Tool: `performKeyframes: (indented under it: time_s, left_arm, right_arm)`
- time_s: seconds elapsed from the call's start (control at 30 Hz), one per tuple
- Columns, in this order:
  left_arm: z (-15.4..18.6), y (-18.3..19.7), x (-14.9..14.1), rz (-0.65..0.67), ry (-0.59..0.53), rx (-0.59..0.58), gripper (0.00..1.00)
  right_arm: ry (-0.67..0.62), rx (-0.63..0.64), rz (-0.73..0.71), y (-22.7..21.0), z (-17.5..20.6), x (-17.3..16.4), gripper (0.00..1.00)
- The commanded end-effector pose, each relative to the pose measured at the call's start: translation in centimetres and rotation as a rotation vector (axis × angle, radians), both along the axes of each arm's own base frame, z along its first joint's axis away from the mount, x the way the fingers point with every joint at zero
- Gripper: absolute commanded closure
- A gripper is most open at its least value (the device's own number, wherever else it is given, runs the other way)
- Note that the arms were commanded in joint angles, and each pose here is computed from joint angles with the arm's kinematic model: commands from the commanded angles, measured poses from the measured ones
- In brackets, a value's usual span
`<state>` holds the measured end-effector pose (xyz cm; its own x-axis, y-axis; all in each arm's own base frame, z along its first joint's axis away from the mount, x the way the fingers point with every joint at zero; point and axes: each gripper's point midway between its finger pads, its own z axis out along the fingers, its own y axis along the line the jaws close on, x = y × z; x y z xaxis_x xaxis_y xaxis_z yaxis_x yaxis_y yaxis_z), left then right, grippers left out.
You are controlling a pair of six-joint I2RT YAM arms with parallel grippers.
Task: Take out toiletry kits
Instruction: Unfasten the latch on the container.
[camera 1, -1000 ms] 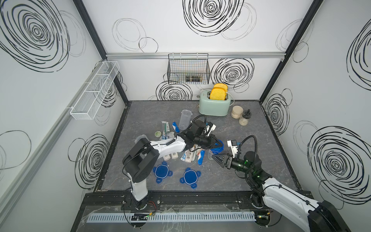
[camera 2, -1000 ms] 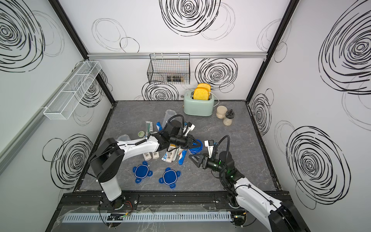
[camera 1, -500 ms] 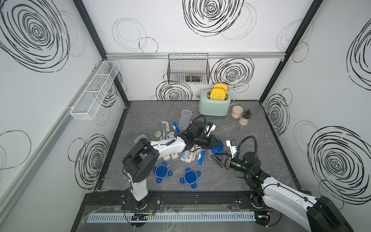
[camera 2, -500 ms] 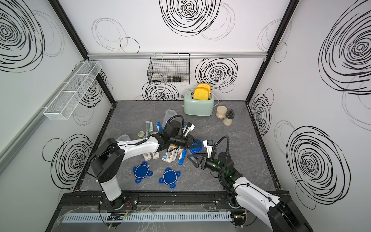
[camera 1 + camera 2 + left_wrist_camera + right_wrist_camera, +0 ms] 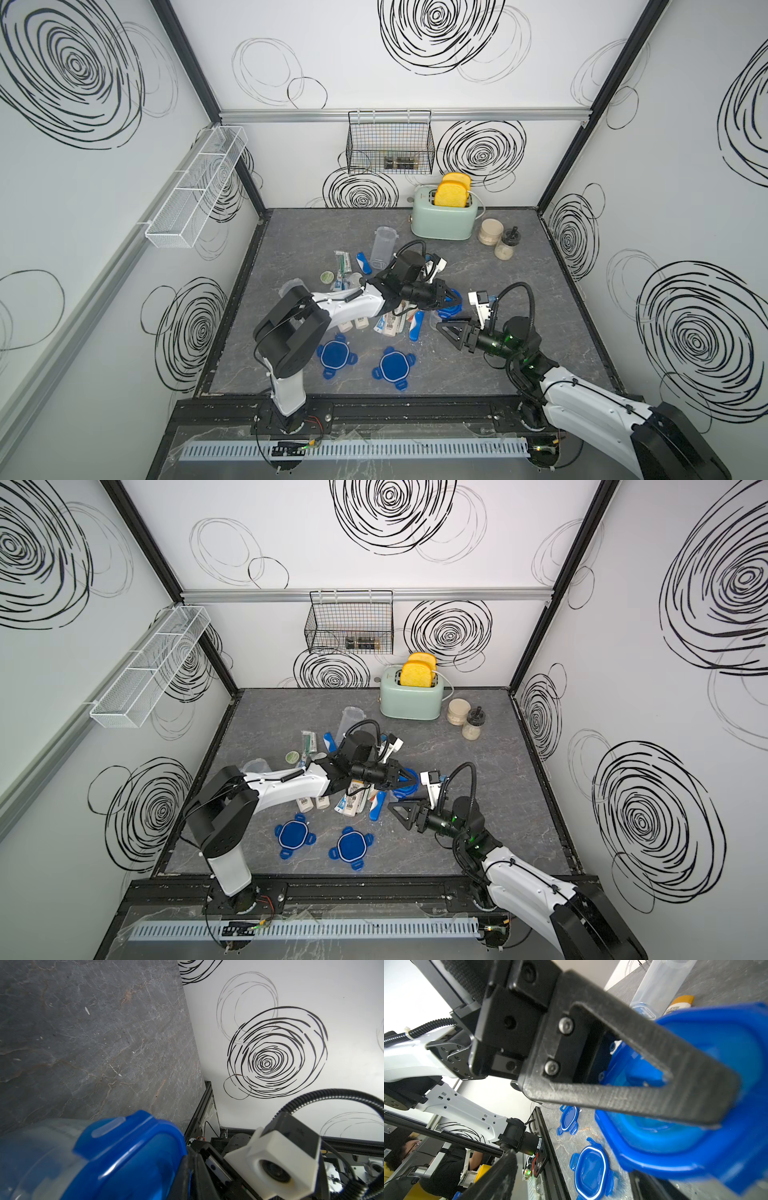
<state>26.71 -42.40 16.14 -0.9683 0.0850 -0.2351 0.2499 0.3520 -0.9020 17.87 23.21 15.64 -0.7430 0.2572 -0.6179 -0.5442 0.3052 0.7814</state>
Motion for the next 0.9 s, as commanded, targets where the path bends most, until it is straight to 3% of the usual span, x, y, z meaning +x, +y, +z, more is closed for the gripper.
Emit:
performKeyframes:
  time_s: [0.0,0.4,0.57,0.73,0.87]
  left_arm:
    - [-4.5,0.9,-0.7,0.023,0.077,0.103,0.88]
    - [-5.1,0.8,-0.8,0.023,0.078,0.119,0.88]
    - [-4.1,0.8,-0.6,0.021,0.062,0.106,0.88]
    - [0.6,0.6,0.4,0.014,-0.050,0.066,0.84]
    - [5.2,1.5,1.2,0.044,-0.163,0.042,0.71]
  right_arm:
    - [-0.256,0.126,0.092,0.6,6.1,-1.6,0.16]
    - [-0.284,0.104,0.203,1.5,6.4,-2.9,0.15]
    - [-0.270,0.013,0.251,2.1,5.3,-2.9,0.14]
    - [-0.273,-0.076,0.289,2.0,4.2,-3.4,0.13]
    - [-0.264,-0.103,0.240,1.8,5.1,-2.5,0.14]
